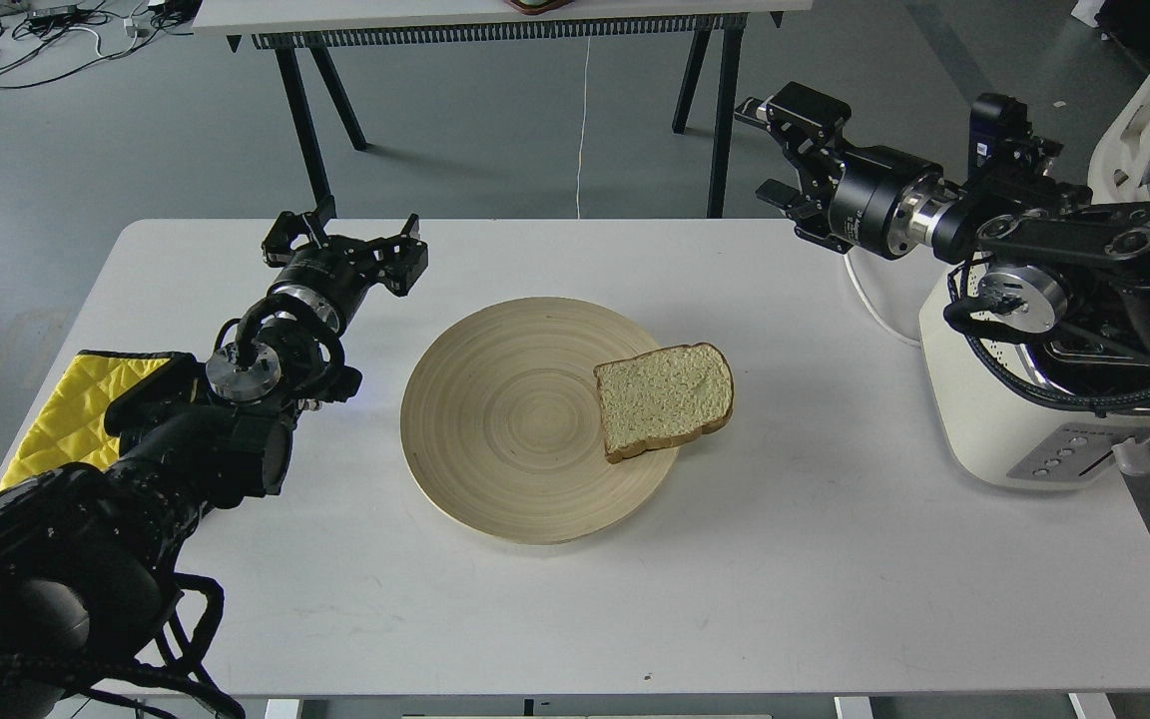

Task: Put bread in toaster with right arm
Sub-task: 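Raise the right gripper and swing it back toward the bread slice, then move the open right gripper to the edge of the bread slice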

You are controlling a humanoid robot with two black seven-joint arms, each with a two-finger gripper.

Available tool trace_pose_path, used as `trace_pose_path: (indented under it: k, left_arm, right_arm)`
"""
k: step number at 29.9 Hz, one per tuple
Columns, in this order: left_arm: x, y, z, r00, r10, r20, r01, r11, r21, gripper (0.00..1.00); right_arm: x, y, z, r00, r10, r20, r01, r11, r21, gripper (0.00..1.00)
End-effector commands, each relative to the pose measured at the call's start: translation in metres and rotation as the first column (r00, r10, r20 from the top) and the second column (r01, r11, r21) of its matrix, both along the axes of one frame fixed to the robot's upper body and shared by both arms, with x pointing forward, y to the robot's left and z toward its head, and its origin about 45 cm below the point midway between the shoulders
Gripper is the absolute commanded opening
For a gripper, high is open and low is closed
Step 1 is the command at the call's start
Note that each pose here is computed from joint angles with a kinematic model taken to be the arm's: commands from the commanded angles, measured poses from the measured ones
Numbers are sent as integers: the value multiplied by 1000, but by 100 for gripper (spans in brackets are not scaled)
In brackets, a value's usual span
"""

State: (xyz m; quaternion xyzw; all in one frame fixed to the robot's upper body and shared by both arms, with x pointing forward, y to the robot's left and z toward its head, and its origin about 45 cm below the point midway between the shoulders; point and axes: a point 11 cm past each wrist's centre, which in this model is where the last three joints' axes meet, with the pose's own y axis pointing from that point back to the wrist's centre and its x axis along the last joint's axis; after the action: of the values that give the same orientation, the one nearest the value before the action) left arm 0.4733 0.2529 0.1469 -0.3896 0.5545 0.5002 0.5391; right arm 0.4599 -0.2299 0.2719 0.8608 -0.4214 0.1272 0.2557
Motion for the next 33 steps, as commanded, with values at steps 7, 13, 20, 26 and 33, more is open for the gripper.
trace_pose_path:
  k: [7, 13, 20, 26, 33]
  left_arm:
    - [0, 0, 0, 1000, -1, 0, 1, 1000, 0, 100]
    - [0, 0, 0, 1000, 0, 0, 0, 1000, 0, 100]
    - [0, 0, 0, 1000, -1, 0, 1, 1000, 0, 100]
    - [0, 0, 0, 1000, -2, 0, 2, 1000, 1, 100]
    - [0, 0, 0, 1000, 0, 0, 0, 1000, 0, 100]
  right_arm:
    - [-29, 7, -46, 1000, 9, -11, -11, 979, -203, 99]
    - [-51, 1, -86, 995, -15, -96, -4, 980, -199, 99]
    - [-69, -3, -115, 987, -44, -153, 15, 983, -180, 98]
    - [-80, 5, -129, 980, -55, -189, 30, 991, -133, 95]
    - [-86, 18, -136, 979, -44, -200, 23, 994, -107, 72]
